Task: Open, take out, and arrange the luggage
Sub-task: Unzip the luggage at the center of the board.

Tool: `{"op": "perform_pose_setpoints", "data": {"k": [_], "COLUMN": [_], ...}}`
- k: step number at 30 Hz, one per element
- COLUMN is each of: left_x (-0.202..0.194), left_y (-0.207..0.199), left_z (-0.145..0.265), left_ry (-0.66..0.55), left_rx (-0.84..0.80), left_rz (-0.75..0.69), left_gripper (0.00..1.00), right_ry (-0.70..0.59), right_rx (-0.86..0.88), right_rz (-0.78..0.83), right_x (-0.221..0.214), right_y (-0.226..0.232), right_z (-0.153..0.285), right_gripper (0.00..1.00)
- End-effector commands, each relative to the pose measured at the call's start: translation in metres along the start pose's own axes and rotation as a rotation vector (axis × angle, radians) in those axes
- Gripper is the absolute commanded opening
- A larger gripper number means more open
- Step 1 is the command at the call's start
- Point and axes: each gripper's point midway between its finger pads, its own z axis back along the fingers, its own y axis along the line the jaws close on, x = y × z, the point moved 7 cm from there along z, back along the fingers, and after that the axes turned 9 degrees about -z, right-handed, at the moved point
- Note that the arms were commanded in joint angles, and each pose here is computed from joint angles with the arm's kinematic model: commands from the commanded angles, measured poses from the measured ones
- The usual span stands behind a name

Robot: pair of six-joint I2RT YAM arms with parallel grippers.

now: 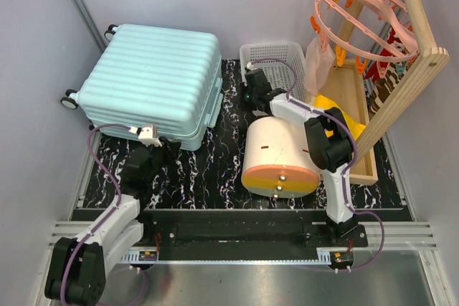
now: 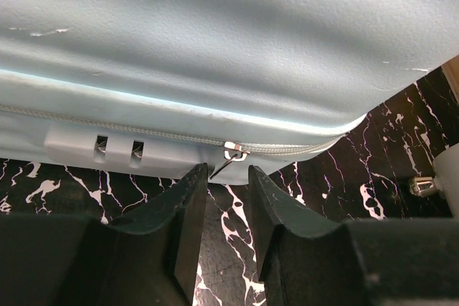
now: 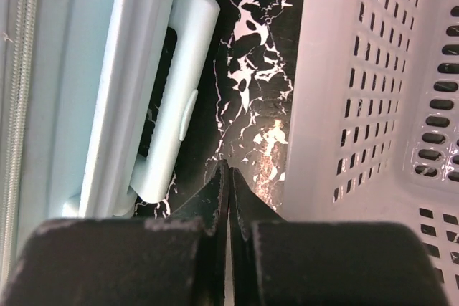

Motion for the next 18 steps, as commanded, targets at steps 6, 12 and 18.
{"op": "perform_pose_setpoints", "data": {"k": [6, 12, 18], "left_x": [0.041, 0.044, 0.044], "left_y": [-0.010, -0.012, -0.011], "left_z": [-0.008, -0.012, -0.015], "left_ry": [-0.173, -0.187, -0.191], "left_rx": [-0.067, -0.081, -0.076], "left_rz": [-0.031, -0.027, -0.025], "left_gripper": [0.34, 0.22, 0.07], "right_ry": [-0.017, -0.005, 0.010], "right_rx": [0.013, 0.058, 0.136], "right_rz": [0.037, 0.023, 0.006], "right_x": [0.003, 0.001, -0.002], "right_y": [0.011, 0.016, 0.026], "right_z": [0.009, 0.015, 0.019], "right_gripper": [0.00, 0.01, 0.16]}}
